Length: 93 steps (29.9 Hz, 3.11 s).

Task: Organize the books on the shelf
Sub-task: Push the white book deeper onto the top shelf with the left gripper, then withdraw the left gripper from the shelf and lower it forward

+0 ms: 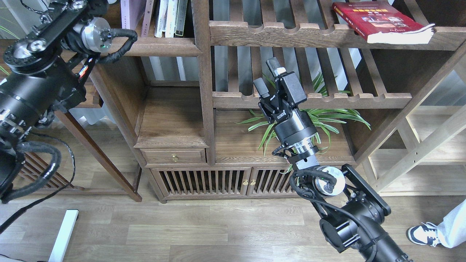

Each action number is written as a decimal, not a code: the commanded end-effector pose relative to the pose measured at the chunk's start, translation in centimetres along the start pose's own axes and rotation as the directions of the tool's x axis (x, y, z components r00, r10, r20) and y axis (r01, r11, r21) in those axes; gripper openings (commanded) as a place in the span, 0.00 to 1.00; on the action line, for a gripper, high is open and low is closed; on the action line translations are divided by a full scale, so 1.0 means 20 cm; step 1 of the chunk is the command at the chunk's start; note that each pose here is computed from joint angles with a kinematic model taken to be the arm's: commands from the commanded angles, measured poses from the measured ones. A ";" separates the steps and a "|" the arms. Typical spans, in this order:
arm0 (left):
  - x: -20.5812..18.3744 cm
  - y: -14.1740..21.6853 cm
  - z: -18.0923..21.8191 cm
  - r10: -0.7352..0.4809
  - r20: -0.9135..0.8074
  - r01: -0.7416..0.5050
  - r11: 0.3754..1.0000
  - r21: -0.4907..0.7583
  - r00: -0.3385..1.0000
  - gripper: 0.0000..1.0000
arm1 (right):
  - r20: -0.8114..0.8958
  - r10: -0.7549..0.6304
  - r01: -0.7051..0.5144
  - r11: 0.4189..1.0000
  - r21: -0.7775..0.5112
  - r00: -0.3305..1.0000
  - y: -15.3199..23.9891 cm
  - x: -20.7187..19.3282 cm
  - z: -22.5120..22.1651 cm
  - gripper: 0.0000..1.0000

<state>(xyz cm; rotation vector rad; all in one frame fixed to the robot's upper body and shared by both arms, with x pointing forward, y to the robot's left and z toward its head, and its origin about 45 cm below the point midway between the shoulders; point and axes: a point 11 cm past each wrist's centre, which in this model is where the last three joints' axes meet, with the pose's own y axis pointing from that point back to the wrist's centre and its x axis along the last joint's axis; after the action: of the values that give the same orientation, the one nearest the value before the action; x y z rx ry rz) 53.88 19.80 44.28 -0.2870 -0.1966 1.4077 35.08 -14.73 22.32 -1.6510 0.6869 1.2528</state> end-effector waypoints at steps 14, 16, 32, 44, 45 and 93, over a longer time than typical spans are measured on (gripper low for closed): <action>0.07 -0.05 0.28 -0.083 -0.100 0.069 0.989 -0.131 0.992 0.39 | -0.002 0.010 -0.010 0.999 -0.039 1.000 0.01 0.02 0.06 0.99; 0.09 -0.04 0.28 -0.104 -0.099 0.090 0.987 -0.133 0.990 0.39 | -0.002 0.011 -0.011 0.999 -0.042 1.000 0.01 0.02 0.07 0.98; 0.14 0.12 0.19 -0.283 -0.231 0.251 0.955 -0.156 0.931 0.41 | -0.002 0.012 -0.012 0.999 -0.041 1.000 0.01 0.02 0.07 0.98; 0.02 0.27 0.40 -0.544 -0.349 0.425 0.829 -0.363 0.763 0.43 | -0.007 -0.036 0.036 0.999 -0.008 0.999 0.00 -0.02 0.02 0.99; 0.00 0.30 0.42 -0.560 -0.362 0.431 0.819 -0.378 0.746 0.44 | -0.009 -0.042 0.042 0.999 0.000 0.999 -0.01 -0.03 0.00 0.99; -0.56 0.83 -0.17 -0.574 -0.740 0.468 0.792 -0.392 0.352 0.80 | -0.075 0.069 -0.037 0.934 0.356 0.995 0.18 -0.06 -0.63 0.98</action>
<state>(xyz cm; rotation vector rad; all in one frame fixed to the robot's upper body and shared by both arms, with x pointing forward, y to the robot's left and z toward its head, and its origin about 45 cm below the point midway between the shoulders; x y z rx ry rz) 37.62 10.57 36.84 -0.8989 0.4157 0.4585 37.49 -26.73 23.65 -1.4159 0.9272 1.0342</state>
